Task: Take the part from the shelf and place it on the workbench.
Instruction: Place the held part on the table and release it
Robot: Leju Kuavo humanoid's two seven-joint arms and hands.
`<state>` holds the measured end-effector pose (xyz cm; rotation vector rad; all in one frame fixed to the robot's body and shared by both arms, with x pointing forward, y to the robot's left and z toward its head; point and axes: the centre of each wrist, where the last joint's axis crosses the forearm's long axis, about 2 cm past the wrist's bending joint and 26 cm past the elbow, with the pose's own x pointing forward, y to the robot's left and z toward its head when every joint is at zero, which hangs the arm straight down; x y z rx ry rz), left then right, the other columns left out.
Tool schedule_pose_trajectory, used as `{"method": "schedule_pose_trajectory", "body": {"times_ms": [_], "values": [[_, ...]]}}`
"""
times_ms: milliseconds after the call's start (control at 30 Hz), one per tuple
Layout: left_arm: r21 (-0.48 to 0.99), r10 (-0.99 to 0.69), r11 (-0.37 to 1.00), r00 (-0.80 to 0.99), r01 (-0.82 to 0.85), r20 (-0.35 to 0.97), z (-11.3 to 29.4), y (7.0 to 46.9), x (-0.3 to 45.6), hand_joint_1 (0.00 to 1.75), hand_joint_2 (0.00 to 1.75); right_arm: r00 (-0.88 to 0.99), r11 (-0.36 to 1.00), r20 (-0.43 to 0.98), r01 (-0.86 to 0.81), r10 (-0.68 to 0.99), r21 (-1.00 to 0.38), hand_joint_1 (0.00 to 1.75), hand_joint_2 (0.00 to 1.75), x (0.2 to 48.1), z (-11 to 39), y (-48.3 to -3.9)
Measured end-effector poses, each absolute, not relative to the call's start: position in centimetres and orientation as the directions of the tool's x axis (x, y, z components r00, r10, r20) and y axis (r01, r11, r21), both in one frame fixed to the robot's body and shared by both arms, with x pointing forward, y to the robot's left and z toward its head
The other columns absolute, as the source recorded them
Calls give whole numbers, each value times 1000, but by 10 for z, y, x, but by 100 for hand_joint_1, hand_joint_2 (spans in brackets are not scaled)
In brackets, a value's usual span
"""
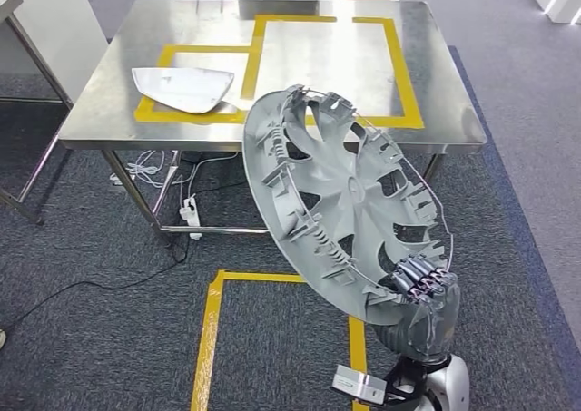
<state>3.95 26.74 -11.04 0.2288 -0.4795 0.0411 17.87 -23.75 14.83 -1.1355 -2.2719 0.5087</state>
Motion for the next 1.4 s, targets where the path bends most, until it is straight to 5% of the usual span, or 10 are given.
{"method": "schedule_pose_trajectory", "body": {"times_ms": [1400], "values": [[207, -24, 975, 883, -83, 468, -111, 268, 39, 0, 175, -521, 557, 232, 647, 821, -520, 175, 175, 184, 156, -239]]}}
